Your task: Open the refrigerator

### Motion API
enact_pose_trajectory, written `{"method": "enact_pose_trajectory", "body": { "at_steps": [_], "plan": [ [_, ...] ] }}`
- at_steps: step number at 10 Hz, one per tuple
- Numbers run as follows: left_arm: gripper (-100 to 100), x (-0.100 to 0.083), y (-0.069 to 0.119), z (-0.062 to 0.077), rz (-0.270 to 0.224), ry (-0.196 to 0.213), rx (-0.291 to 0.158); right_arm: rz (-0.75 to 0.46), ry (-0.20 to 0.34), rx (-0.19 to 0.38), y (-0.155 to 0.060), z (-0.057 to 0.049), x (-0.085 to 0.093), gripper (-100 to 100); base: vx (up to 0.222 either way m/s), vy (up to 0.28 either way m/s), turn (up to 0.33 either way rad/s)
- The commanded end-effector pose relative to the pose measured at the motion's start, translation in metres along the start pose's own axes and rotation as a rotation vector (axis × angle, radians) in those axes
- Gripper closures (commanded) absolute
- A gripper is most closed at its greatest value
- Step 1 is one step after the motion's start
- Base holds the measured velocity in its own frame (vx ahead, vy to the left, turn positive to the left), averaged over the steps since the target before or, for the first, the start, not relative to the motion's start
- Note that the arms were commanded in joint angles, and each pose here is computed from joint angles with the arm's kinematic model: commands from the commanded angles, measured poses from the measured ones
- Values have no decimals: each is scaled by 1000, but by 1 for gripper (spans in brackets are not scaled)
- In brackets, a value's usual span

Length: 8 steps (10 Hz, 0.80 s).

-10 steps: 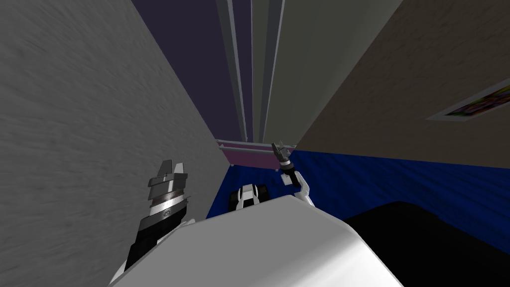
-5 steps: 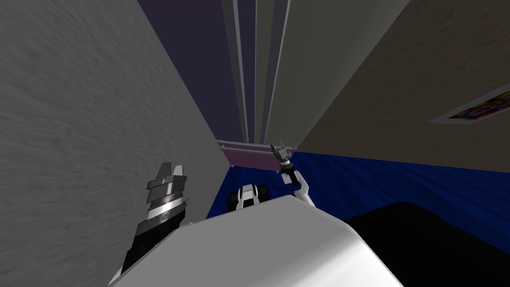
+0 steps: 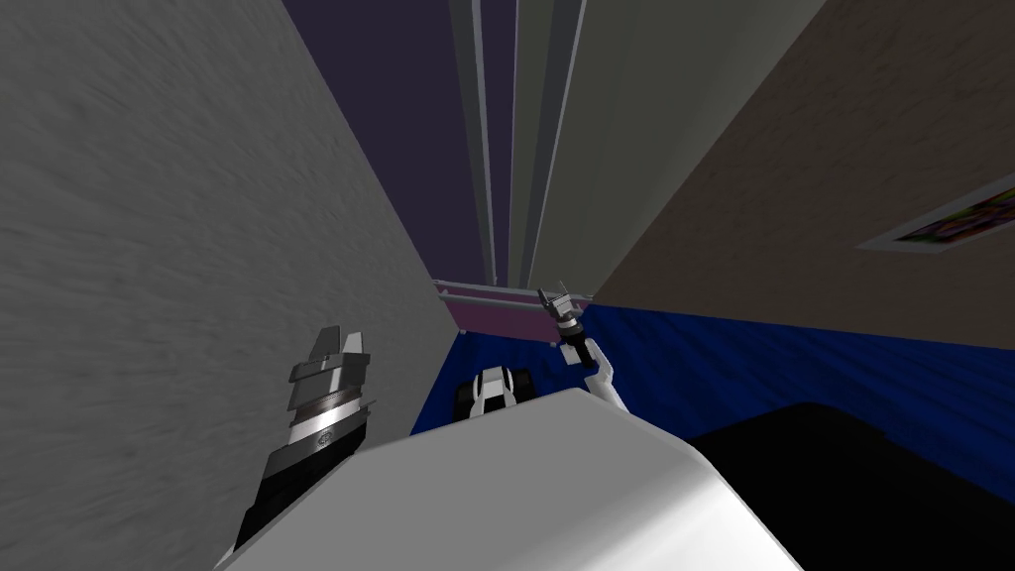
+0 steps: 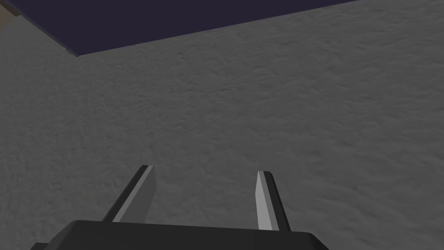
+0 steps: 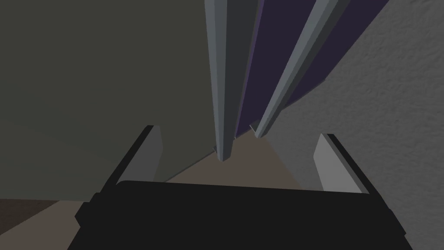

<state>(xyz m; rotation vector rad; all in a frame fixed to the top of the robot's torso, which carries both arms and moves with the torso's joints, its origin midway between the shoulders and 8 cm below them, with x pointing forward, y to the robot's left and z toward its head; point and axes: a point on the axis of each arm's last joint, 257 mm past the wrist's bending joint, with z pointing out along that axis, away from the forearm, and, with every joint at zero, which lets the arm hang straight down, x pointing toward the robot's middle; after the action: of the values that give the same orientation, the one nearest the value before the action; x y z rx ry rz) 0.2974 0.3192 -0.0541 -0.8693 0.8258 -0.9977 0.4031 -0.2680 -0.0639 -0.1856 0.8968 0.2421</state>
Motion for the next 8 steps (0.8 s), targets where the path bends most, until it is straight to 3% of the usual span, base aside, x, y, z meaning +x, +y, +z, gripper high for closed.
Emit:
{"method": "enact_pose_trajectory", "body": {
  "at_steps": [1,5,8],
  "plan": [
    [0,-1,1,-1,2,0,-5,-82,11,-2,-5,-3,9,-100,20,10,18],
    [0,-3,5,-7,11,-1,-24,-183,21,-2,-9,-6,17,-100,27,-2,12],
    [0,-5,7,-10,16,-2,-38,-289,44,1,-18,-12,33,-100,30,1,17]
  ]
}}
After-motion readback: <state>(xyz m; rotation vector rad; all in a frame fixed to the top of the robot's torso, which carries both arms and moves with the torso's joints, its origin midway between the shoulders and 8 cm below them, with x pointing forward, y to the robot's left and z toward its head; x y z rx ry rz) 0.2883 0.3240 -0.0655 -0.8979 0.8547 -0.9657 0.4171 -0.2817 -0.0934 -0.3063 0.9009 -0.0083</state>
